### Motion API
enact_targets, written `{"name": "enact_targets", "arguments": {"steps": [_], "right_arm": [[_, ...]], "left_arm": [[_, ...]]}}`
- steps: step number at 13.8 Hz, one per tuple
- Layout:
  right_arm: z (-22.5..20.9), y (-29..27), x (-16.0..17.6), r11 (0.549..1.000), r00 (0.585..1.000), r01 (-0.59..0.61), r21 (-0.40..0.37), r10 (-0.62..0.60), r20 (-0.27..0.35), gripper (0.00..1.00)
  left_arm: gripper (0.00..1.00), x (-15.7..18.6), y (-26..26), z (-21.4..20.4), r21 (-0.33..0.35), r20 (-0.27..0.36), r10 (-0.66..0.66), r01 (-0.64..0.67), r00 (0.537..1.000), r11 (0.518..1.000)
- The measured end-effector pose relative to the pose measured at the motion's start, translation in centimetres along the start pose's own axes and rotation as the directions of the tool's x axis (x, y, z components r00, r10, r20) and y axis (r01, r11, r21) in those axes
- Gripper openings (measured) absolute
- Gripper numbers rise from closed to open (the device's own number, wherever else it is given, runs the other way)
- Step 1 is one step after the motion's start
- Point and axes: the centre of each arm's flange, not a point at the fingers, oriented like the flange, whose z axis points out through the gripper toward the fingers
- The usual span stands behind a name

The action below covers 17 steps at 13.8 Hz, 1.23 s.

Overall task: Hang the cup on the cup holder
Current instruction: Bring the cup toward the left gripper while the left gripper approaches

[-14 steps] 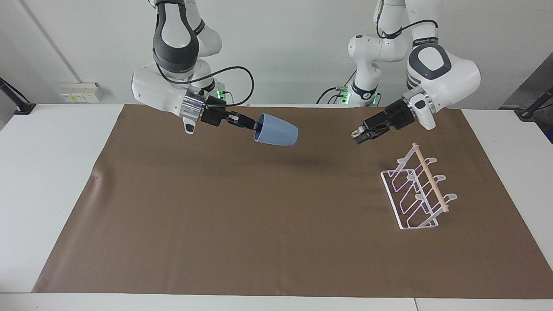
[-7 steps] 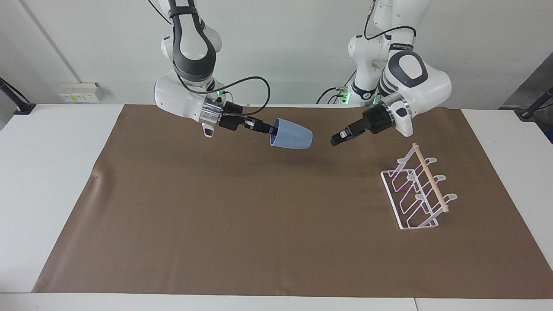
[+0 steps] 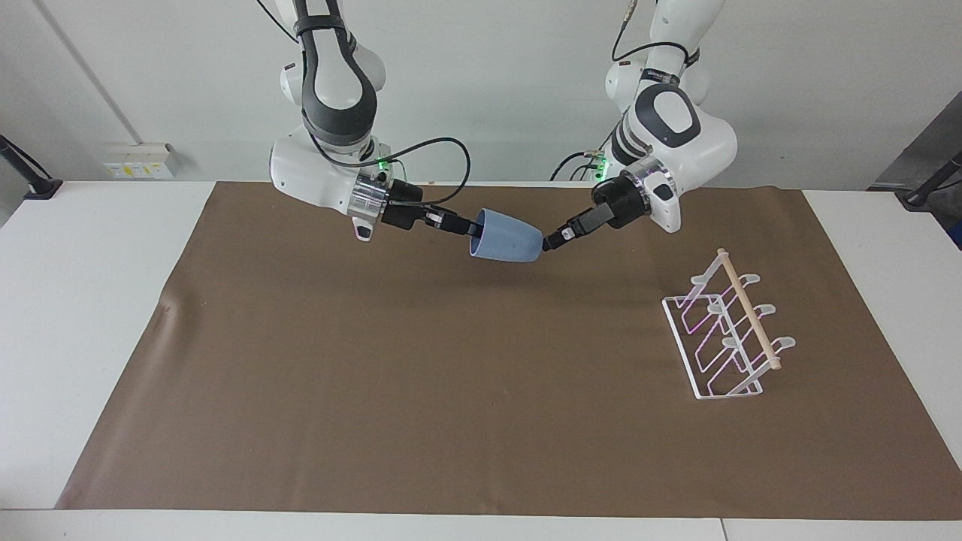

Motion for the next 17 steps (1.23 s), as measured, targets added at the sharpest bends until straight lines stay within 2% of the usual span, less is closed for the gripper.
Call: {"name": "enact_targets", "arguments": {"steps": [7,17], "right_arm": [[0.2,0.6,0.2,1.0,1.0,-0.014,-0.003,0.014,0.002,0.04],[0.3,0.6,0.0,1.0,1.0,0.007,-0.006,-0.007,0.005,0.04]], "left_arm": [[1.0,0.0,-3.9,0.9,0.066,-0.036,-0.035,0.038,0.999,0.997],[1.0,-1.7,-3.0,1.5,0.044,-0.018,-0.199,0.2,0.98,0.979]]}}
